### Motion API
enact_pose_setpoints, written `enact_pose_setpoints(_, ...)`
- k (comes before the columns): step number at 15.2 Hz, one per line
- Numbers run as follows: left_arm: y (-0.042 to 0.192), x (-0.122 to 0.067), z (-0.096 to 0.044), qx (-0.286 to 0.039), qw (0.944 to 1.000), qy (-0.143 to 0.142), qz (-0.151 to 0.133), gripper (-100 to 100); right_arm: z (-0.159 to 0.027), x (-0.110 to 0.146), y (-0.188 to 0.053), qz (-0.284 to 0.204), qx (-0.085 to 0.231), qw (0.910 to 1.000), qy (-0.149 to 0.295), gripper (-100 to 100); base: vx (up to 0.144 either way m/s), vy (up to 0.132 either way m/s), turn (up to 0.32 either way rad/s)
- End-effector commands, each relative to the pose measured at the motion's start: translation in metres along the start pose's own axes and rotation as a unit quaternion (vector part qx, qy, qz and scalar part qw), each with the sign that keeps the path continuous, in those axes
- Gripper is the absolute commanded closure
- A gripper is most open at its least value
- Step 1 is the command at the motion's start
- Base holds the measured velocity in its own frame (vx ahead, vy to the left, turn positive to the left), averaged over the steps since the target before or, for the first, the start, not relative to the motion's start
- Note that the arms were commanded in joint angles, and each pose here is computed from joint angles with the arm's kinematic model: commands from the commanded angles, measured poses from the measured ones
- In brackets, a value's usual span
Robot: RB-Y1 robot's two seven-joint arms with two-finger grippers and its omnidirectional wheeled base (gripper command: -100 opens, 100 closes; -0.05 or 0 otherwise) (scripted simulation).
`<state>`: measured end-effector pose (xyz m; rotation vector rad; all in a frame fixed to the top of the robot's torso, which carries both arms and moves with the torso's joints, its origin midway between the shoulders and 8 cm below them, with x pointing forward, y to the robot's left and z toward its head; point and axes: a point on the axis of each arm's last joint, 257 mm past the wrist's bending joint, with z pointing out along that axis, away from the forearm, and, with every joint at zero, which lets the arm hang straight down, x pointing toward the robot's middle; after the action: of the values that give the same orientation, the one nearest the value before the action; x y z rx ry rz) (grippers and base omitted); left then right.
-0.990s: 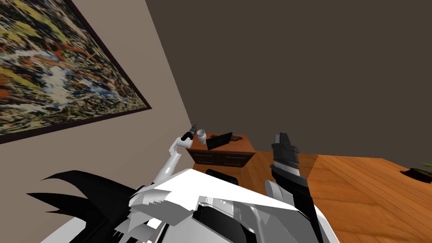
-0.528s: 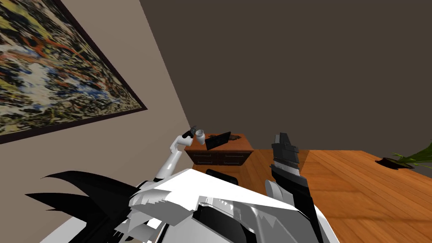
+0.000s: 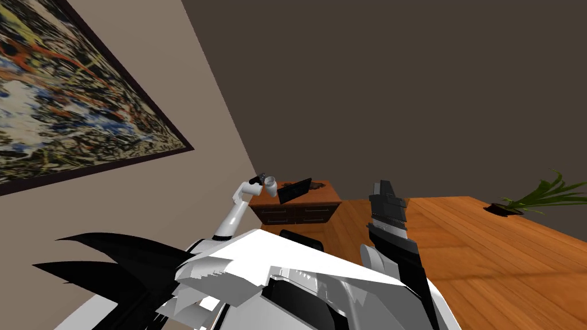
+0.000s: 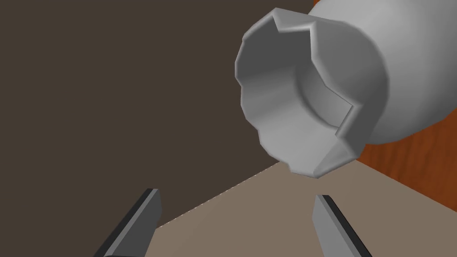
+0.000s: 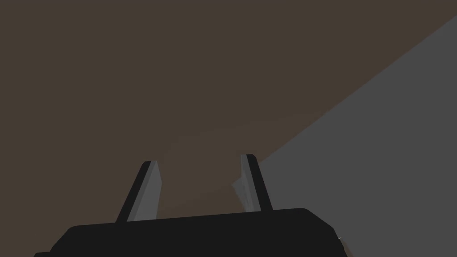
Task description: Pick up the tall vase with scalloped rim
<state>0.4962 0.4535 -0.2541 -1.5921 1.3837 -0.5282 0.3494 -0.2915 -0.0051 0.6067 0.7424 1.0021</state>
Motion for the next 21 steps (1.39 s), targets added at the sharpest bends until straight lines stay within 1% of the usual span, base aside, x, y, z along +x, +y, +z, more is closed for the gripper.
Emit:
enact_pose_setpoints(1,0.005,-0.006,0.004,-0.022,0.9997,-0.007,-0.005,-100,0.000,0.000,0.000,0.000,0.000,1.0000,0.000,0,-0.011,0.011,-0.130)
enact_pose_setpoints(3,0.015,-0.007,0.004,-0.041,0.9991,-0.010,-0.005,-100,0.000,0.000,0.000,0.000,0.000,1.0000,0.000,0,-0.014,0.015,-0.103)
enact_pose_setpoints(4,0.016,-0.007,0.004,-0.044,0.9990,-0.010,-0.005,-100,0.000,0.000,0.000,0.000,0.000,1.0000,0.000,0,-0.007,0.009,0.011)
enact_pose_setpoints(5,0.019,-0.012,0.008,-0.059,0.9981,-0.016,-0.010,-100,0.000,0.000,0.000,0.000,0.000,1.0000,0.000,0,-0.008,0.010,-0.120)
enact_pose_setpoints(7,0.028,-0.014,0.007,-0.077,0.9968,-0.019,-0.010,-100,0.000,0.000,0.000,0.000,0.000,1.0000,0.000,0,-0.012,0.015,-0.097)
enact_pose_setpoints(8,0.029,-0.018,0.010,-0.088,0.9957,-0.024,-0.016,-100,0.000,0.000,0.000,0.000,0.000,1.0000,0.000,0,-0.015,0.012,-0.122)
enact_pose_setpoints(10,0.038,-0.019,0.008,-0.108,0.9937,-0.027,-0.016,-100,0.000,0.000,0.000,0.000,0.000,1.0000,0.000,0,-0.015,0.014,-0.100)
enact_pose_setpoints(11,0.039,-0.019,0.008,-0.109,0.9935,-0.027,-0.016,-100,0.000,0.000,0.000,0.000,0.000,1.0000,0.000,0,-0.006,0.010,-0.002)
enact_pose_setpoints(12,0.042,-0.023,0.010,-0.126,0.9913,-0.032,-0.021,-100,0.000,0.000,0.000,0.000,0.000,1.0000,0.000,0,-0.007,0.009,-0.098)
enact_pose_setpoints(14,0.050,-0.024,0.008,-0.140,0.9892,-0.034,-0.022,-100,0.000,0.000,0.000,0.000,0.000,1.0000,0.000,0,-0.009,0.013,-0.104)
enact_pose_setpoints(15,0.052,-0.028,0.010,-0.155,0.9868,-0.039,-0.027,-100,0.000,0.000,0.000,0.000,0.000,1.0000,0.000,0,-0.011,0.014,-0.146)
enact_pose_setpoints(17,0.060,-0.029,0.008,-0.170,0.9841,-0.041,-0.028,-100,0.000,0.000,0.000,0.000,0.000,1.0000,0.000,0,-0.011,0.017,-0.087)
enact_pose_setpoints(18,0.061,-0.032,0.009,-0.184,0.9813,-0.046,-0.033,-100,0.000,0.000,0.000,0.000,0.000,1.0000,0.000,0,-0.010,0.013,-0.098)
enact_pose_setpoints(19,0.066,-0.032,0.007,-0.194,0.9794,-0.047,-0.033,-100,0.000,0.000,0.000,0.000,0.000,1.0000,0.000,0,-0.010,0.015,-0.121)
enact_pose_setpoints(20,0.069,-0.033,0.006,-0.199,0.9783,-0.048,-0.033,-100,0.000,0.000,0.000,0.000,0.000,1.0000,0.000,0,-0.006,0.013,-0.049)
enact_pose_setpoints(21,0.071,-0.035,0.006,-0.213,0.9749,-0.052,-0.039,-100,0.000,0.000,0.000,0.000,0.000,1.0000,0.000,0,-0.008,0.014,-0.101)
